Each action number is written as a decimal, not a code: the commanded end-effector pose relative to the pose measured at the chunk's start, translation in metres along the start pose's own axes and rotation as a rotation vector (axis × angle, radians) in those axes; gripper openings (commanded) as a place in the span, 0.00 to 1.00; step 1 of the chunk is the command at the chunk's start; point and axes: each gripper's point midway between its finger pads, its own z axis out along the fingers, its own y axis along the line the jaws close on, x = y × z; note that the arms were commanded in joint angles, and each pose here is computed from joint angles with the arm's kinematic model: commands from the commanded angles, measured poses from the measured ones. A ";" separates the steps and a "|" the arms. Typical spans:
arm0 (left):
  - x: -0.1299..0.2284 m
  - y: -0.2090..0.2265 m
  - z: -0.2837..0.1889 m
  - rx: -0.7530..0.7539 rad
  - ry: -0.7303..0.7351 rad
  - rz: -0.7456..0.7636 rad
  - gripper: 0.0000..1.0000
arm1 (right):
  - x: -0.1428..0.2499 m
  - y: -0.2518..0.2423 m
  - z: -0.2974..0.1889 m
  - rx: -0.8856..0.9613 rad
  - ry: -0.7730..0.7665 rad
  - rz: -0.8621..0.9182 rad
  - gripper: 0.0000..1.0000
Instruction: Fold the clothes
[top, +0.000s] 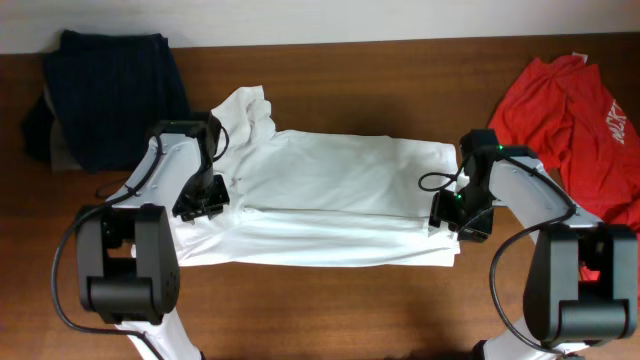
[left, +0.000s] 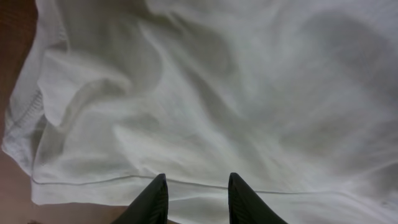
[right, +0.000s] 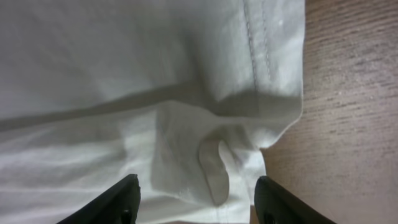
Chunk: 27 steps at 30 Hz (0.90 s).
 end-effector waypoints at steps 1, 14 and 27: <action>0.002 0.001 -0.001 0.014 -0.003 -0.018 0.32 | -0.003 0.004 0.000 -0.015 -0.026 0.031 0.40; -0.006 -0.002 -0.002 0.023 -0.034 -0.017 0.32 | -0.057 -0.027 -0.033 -0.011 -0.197 0.135 0.95; 0.023 -0.029 -0.012 0.229 0.030 0.140 0.01 | 0.006 0.037 -0.012 -0.046 -0.006 -0.123 0.04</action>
